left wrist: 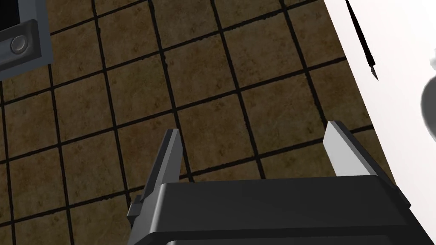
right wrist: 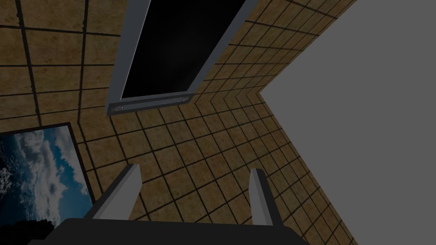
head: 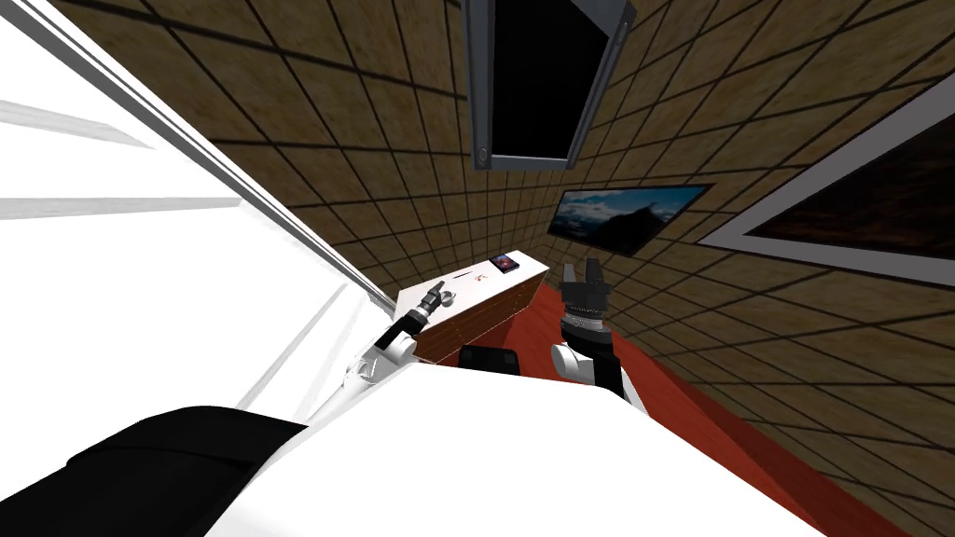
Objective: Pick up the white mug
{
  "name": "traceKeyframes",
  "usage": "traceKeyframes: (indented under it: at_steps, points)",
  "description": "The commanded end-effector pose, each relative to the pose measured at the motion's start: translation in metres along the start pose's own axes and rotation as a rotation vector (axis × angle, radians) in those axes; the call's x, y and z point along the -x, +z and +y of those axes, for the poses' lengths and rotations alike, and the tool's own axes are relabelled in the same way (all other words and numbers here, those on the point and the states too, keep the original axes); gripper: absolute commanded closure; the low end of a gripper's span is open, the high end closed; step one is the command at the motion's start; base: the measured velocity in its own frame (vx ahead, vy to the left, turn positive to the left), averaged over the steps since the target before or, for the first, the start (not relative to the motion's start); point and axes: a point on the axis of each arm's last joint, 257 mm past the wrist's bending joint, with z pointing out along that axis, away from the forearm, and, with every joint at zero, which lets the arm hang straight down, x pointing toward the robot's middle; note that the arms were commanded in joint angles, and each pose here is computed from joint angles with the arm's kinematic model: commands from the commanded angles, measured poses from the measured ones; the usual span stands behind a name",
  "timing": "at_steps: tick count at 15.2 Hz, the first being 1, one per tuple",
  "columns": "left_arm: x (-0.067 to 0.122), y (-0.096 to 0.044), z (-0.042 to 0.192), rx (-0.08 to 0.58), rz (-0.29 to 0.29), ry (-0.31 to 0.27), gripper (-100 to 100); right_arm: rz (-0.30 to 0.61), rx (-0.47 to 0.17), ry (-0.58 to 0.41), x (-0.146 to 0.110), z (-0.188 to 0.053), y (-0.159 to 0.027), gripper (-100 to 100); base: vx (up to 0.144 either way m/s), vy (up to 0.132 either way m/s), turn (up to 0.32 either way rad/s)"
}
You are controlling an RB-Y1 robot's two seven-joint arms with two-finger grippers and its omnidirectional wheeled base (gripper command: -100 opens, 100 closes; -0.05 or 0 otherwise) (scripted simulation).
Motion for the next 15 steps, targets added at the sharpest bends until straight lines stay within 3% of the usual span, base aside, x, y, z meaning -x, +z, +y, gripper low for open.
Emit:
traceKeyframes:
  at_steps: [1, 3, 5, 6, 7, 8, 9, 10, 12, 13, 14, 15]
  points:
    - [0.001, -0.003, 0.027, 0.087, 0.027, 0.012, -100, 0.0, 0.0, 0.0, 0.0, 0.0, 0.0, 0, 0.021, 0.0, -0.188]
    - [0.004, -0.007, 0.049, 0.158, 0.048, 0.026, -100, 0.0, 0.0, 0.0, 0.0, 0.0, 0.0, 0, 0.021, 0.001, -0.176]
    - [0.005, -0.008, 0.053, 0.176, 0.052, 0.034, -100, 0.0, 0.0, 0.0, 0.0, 0.0, 0.0, 0, 0.016, 0.006, -0.1]
    - [0.009, -0.013, 0.075, 0.248, 0.07, 0.048, -100, 0.0, 0.0, 0.0, 0.0, 0.0, 0.0, 0, 0.016, 0.0, -0.122]
    - [0.009, -0.013, 0.075, 0.248, 0.07, 0.048, -100, 0.0, 0.0, 0.0, 0.0, 0.0, 0.0, 0, 0.017, 0.002, -0.152]
    - [0.015, -0.019, 0.094, 0.311, 0.086, 0.062, -100, 0.0, 0.0, 0.0, 0.0, 0.0, 0.0, 0, 0.02, 0.001, -0.205]
    - [0.015, -0.02, 0.096, 0.32, 0.087, 0.062, -100, 0.0, 0.0, 0.0, 0.0, 0.0, 0.0, 0, 0.02, 0.003, -0.177]
    - [0.021, -0.026, 0.112, 0.375, 0.1, 0.076, -100, 0.0, 0.0, 0.0, 0.0, 0.0, 0.0, 0, 0.02, 0.004, -0.172]
    - [0.021, -0.028, 0.116, 0.391, 0.101, 0.077, -100, 0.0, 0.0, 0.0, 0.0, 0.0, 0.0, 0, 0.015, 0.006, -0.099]
    - [0.029, -0.037, 0.135, 0.458, 0.114, 0.091, -100, 0.0, 0.0, 0.0, 0.0, 0.0, 0.0, 0, 0.012, -0.001, -0.161]
    - [0.029, -0.037, 0.136, 0.463, 0.114, 0.091, -100, 0.0, 0.0, 0.0, 0.0, 0.0, 0.0, 0, 0.013, 0.002, -0.159]
    - [0.038, -0.047, 0.152, 0.526, 0.124, 0.106, -100, 0.0, 0.0, 0.0, 0.0, 0.0, 0.0, 0, 0.014, 0.003, -0.19]
